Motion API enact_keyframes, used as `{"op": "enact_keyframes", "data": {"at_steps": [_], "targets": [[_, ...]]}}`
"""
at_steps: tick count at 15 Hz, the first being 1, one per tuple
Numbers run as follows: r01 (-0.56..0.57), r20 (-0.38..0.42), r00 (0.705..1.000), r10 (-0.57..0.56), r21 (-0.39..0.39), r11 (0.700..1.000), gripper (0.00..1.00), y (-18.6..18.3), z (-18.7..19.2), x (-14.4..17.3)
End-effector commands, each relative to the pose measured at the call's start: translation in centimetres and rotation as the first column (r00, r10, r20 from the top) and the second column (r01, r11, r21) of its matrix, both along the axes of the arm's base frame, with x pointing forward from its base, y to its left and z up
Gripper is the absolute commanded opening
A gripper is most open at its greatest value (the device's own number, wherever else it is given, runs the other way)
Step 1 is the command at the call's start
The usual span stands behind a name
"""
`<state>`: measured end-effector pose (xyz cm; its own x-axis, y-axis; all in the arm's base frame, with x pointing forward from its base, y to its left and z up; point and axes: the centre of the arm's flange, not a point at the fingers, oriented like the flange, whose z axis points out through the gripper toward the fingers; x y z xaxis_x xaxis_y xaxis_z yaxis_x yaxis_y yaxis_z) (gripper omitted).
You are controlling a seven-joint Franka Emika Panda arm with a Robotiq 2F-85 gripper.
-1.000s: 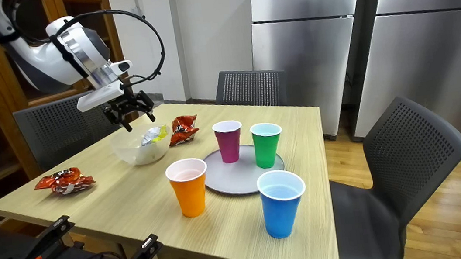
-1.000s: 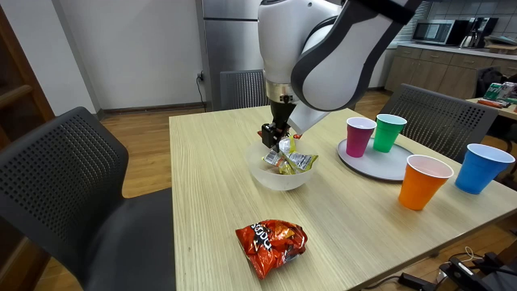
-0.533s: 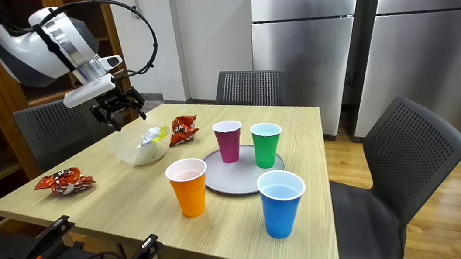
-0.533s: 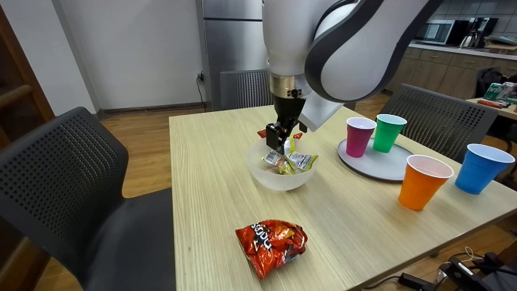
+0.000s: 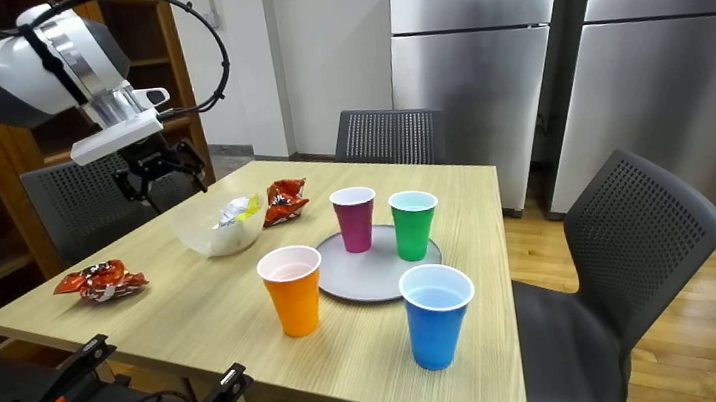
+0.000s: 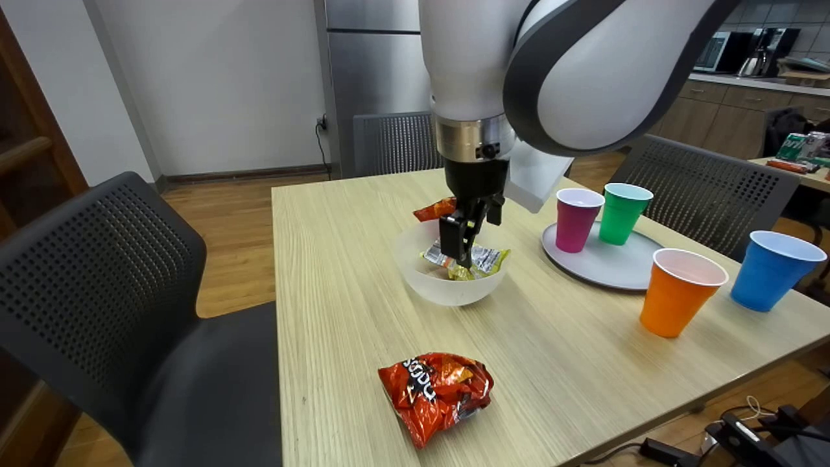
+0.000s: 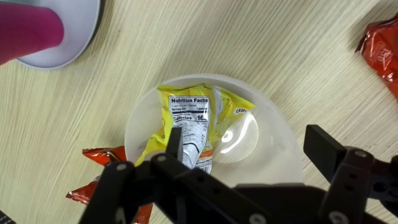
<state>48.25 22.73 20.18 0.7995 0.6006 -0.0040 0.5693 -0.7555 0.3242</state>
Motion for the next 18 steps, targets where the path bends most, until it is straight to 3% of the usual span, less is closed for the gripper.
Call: {"op": "enact_keyframes", "data": {"at_steps": [1,9,18], "targets": [[-0.068,-0.056,0.996,0.066,-0.034,0.997,1.0,-0.2,1.0,-1.6],[-0.158,-0.117,0.981,0.152,-0.039,0.987,1.0,0.4,0.1,-3.4],[-0.308,-0.152,0.94,0.305,0.004,0.951,1.0,2.2,0.7,-6.5]]}}
